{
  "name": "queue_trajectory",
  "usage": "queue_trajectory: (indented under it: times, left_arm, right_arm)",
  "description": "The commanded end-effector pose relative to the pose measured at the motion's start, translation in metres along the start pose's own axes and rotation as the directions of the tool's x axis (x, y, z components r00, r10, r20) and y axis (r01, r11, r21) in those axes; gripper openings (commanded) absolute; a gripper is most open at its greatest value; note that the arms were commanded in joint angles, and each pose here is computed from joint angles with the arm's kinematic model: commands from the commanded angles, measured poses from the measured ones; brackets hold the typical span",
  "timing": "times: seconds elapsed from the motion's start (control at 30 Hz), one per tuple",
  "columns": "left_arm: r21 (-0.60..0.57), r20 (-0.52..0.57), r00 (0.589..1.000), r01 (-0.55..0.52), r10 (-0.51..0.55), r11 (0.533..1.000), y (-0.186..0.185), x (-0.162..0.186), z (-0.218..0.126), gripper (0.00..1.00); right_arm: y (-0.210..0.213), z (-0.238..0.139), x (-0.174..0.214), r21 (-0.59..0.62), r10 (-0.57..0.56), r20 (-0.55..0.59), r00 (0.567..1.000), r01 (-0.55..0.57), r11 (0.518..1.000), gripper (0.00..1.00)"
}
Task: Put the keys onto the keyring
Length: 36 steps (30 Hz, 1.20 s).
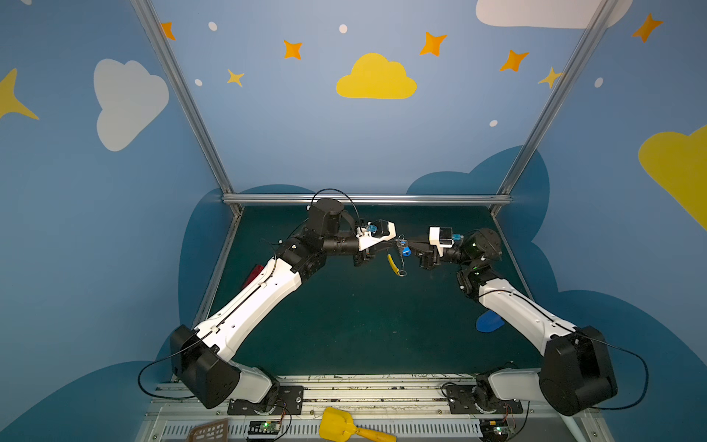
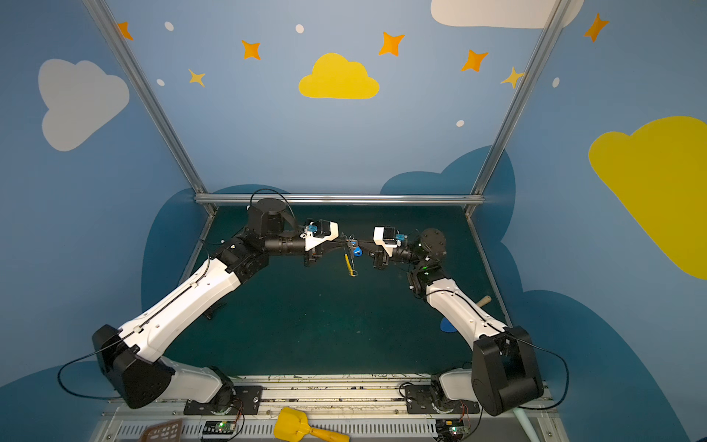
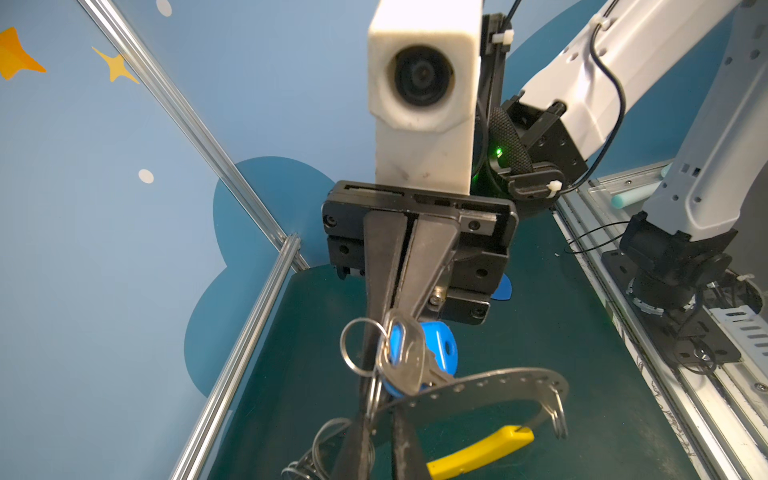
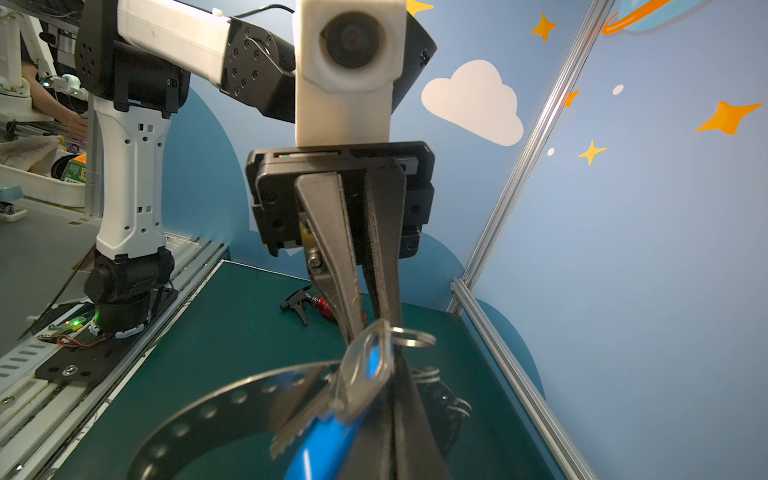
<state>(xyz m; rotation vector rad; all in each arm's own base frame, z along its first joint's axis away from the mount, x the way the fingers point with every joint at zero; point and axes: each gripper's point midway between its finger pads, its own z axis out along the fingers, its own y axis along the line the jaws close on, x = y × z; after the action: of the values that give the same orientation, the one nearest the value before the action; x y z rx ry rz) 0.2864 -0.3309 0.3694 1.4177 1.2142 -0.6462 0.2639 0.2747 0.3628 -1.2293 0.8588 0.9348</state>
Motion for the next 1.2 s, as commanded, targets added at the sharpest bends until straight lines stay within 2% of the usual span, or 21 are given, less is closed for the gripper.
queue_trajectory:
  times: [0.0, 0.27, 0.57, 0.67, 0.77, 0.93, 1.07, 1.17]
  left_arm:
    - [0.023, 0.051, 0.998, -0.042, 0.041, 0.999, -0.005, -0.020, -0.001, 0.13]
    - [0.020, 0.047, 0.998, -0.041, 0.040, 0.999, -0.005, -0.019, 0.001, 0.10]
    - [0.008, 0.034, 0.998, -0.044, 0.044, 0.999, -0.003, -0.016, 0.003, 0.12]
    - [0.014, 0.034, 0.999, -0.043, 0.043, 0.999, -0.004, -0.016, 0.004, 0.10]
    - [0.021, 0.024, 0.999, -0.042, 0.041, 0.999, -0.005, -0.014, 0.006, 0.04]
    - [0.016, 0.012, 0.999, -0.042, 0.042, 0.999, -0.004, -0.011, 0.007, 0.04]
    - [0.003, 0.000, 0.999, -0.036, 0.036, 0.999, -0.002, -0.008, 0.008, 0.11]
    - [-0.002, -0.009, 0.999, -0.033, 0.033, 0.999, -0.002, -0.004, 0.008, 0.06]
  right_arm:
    - [0.010, 0.011, -0.012, -0.053, -0.031, 0.016, 0.999, 0.032, 0.998, 0.00]
    - [0.012, 0.016, -0.007, -0.069, -0.032, 0.000, 0.999, 0.032, 0.997, 0.00]
    - [0.012, 0.016, -0.005, -0.065, -0.039, -0.013, 0.999, 0.038, 0.997, 0.00]
    - [0.011, 0.017, -0.005, -0.068, -0.038, -0.011, 0.999, 0.037, 0.997, 0.00]
    - [0.011, 0.017, -0.007, -0.069, -0.042, -0.008, 0.999, 0.041, 0.997, 0.00]
    - [0.009, 0.014, -0.009, -0.057, -0.040, 0.000, 0.999, 0.040, 0.998, 0.00]
    - [0.005, 0.011, -0.014, -0.041, -0.045, 0.019, 0.999, 0.046, 0.998, 0.00]
    - [0.005, 0.010, -0.014, -0.040, -0.047, 0.019, 0.999, 0.048, 0.998, 0.00]
